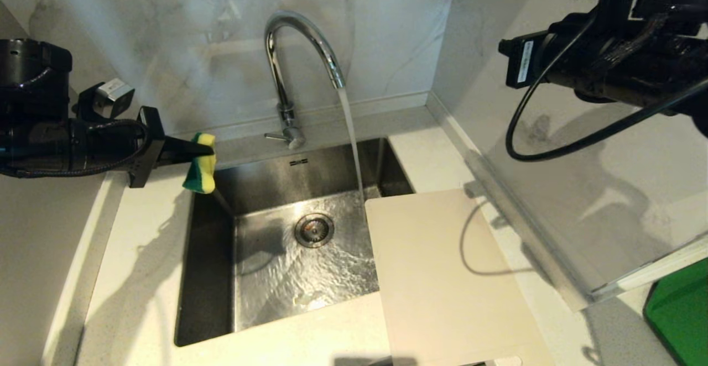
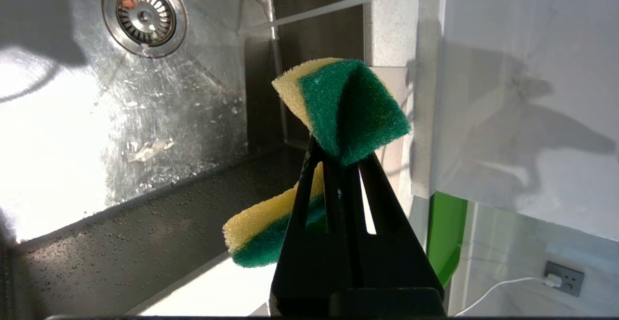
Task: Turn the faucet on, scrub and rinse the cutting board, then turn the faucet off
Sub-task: Put down the cleaning cloth
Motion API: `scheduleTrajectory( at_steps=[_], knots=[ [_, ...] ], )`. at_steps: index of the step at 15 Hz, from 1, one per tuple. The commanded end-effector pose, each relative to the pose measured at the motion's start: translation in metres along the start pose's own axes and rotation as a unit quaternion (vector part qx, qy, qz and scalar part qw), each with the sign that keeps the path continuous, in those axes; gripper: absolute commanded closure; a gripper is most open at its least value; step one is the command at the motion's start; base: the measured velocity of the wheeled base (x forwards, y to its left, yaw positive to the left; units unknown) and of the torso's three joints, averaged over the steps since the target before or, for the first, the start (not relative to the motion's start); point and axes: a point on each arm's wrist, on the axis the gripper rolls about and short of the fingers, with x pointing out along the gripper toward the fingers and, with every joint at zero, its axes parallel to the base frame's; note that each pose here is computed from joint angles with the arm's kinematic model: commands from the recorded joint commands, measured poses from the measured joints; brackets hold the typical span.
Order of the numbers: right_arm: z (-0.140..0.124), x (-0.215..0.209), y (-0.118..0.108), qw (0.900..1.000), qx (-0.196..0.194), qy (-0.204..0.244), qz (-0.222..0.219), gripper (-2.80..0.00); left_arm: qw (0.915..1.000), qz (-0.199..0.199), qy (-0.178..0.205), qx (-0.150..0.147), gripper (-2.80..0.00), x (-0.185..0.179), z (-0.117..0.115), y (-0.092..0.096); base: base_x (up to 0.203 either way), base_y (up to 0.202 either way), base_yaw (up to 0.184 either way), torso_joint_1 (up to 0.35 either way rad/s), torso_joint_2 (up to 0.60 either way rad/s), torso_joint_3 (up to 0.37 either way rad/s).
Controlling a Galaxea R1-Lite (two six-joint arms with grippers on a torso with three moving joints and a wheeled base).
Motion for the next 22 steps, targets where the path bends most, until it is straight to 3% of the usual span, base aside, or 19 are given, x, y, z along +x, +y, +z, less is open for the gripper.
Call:
scheduleTrajectory(
  at_steps=[1,9,16,18,22],
  knots=[
    [0.035,-0.05,0.003,0.999,-0.005,-0.041,0.001,0.0,1.0,-0.001,0.002,-0.002,0.0,0.0,0.0,0.0,0.0,0.0,0.0,0.0,0.0,0.0],
    [0.067,-0.19,0.013,0.996,-0.021,-0.09,0.003,0.0,1.0,0.003,0.003,0.004,0.0,0.007,-0.005,-0.006,0.0,0.0,0.0,0.0,0.0,0.0],
    [0.038,-0.31,0.025,0.995,-0.022,-0.099,-0.002,0.0,1.0,0.006,0.005,0.002,0.0,0.006,-0.007,-0.005,0.0,0.0,0.0,0.0,0.0,0.0],
    [0.022,-0.337,0.029,0.996,-0.019,-0.084,-0.021,0.0,0.9999,0.005,0.009,0.003,0.0,0.008,-0.008,-0.005,0.0,0.0,0.0,0.0,0.0,0.0],
    [0.0,-0.361,0.029,0.992,-0.01,-0.042,-0.116,0.0,0.9999,-0.002,0.013,0.006,0.0,0.01,-0.01,-0.009,0.0,0.0,0.0,0.0,0.0,0.0]
  ],
)
